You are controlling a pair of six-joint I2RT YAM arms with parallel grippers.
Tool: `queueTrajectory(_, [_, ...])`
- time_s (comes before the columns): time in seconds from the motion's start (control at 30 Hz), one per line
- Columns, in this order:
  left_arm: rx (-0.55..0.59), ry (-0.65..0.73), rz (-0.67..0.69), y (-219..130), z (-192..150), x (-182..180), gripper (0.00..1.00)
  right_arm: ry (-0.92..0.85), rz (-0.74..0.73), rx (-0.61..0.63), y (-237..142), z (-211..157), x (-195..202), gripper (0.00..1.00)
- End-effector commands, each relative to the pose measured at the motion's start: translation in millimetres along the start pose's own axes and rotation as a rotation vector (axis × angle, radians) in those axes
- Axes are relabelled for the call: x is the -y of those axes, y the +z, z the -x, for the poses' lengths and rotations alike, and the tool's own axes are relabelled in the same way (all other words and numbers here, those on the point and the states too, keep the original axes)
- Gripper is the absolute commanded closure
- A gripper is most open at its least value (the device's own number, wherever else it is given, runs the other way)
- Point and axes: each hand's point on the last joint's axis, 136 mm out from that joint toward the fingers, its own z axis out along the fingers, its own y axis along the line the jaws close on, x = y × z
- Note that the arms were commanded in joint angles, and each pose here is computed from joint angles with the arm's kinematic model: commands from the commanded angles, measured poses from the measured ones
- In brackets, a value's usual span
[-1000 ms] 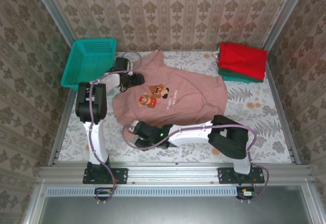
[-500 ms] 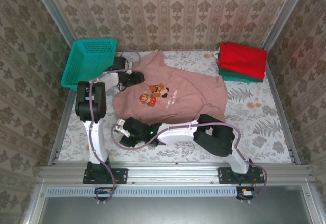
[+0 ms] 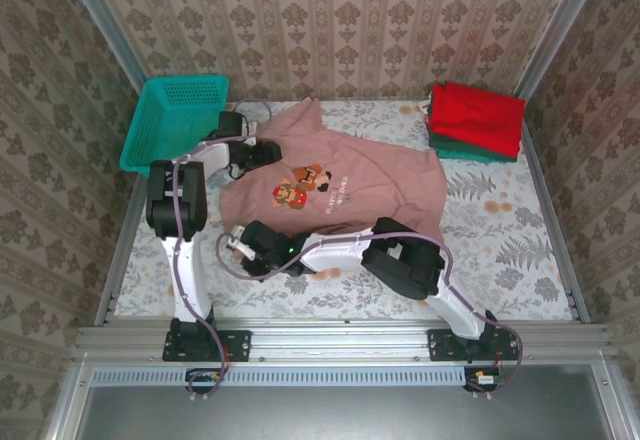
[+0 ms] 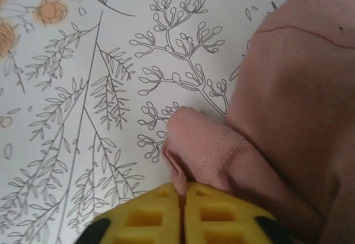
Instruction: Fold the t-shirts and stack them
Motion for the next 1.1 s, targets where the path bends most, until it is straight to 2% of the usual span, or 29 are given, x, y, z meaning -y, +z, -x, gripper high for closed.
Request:
queueTrajectory(0.0, [-0.063, -0.027, 0.026, -1.5, -19.3, -15.6, 0.35, -0.043, -0.005, -0.103, -26.2, -31.5, -10.1, 1.00])
queueTrajectory(0.2, [-0.052, -0.027, 0.031, -8.1, -14.9, -17.3, 0.35, -0.098, 0.119, -0.001, -99.1, -8.8, -45.8, 1.00])
queueTrajectory(0.47, [-0.050, -0.013, 0.037, -12.2, -13.8, -16.7, 0.35, -0.079, 0.311, -0.039, -137.8, -38.4, -74.7, 1.00])
queueTrajectory(0.5, [-0.050, -0.012, 0.040, -13.2, -13.9, -16.3, 0.34, -0.086, 0.347, -0.067, -137.2, -49.7, -79.7, 0.88])
queueTrajectory(0.53, [-0.048, -0.008, 0.038, -15.0, -13.1, -14.2, 0.34, -0.085, 0.333, -0.098, -133.9, -56.5, -77.1, 0.71])
queueTrajectory(0.57, [-0.047, -0.003, 0.035, -16.2, -13.0, -12.1, 0.33, -0.077, 0.313, -0.145, -128.9, -65.1, -73.3, 0.64])
queueTrajectory(0.63, [-0.041, 0.016, 0.041, -23.2, -12.0, -6.7, 0.33, -0.075, 0.242, -0.247, -120.7, -81.2, -60.7, 0.64])
queueTrajectory(0.67, [-0.039, 0.025, 0.045, -27.0, -11.7, -4.5, 0.33, -0.072, 0.216, -0.267, -121.3, -84.1, -55.8, 0.59])
queueTrajectory(0.7, [-0.038, 0.035, 0.051, -31.9, -12.6, -1.4, 0.32, -0.068, 0.187, -0.265, -125.1, -82.7, -50.4, 0.53])
queueTrajectory(0.77, [-0.027, 0.051, 0.057, -43.9, -12.6, 3.6, 0.31, -0.048, 0.151, -0.212, -139.8, -70.0, -41.3, 0.50])
queueTrajectory(0.83, [-0.016, 0.061, 0.088, -57.7, -16.3, 3.6, 0.30, 0.016, 0.059, -0.128, -159.2, -51.2, -17.4, 0.35])
queueTrajectory(0.93, [-0.010, 0.065, 0.127, -66.6, -30.2, -2.0, 0.27, 0.203, -0.193, -0.089, -188.1, -45.1, 53.6, 0.29])
queueTrajectory(1.0, [-0.037, 0.038, 0.159, -61.8, -44.1, -15.5, 0.26, 0.371, -0.418, -0.139, -210.5, -68.5, 115.6, 0.16])
queueTrajectory(1.07, [-0.084, -0.015, 0.163, -52.1, -59.4, -29.2, 0.27, 0.564, -0.634, -0.222, -238.1, -110.1, 173.8, 0.14])
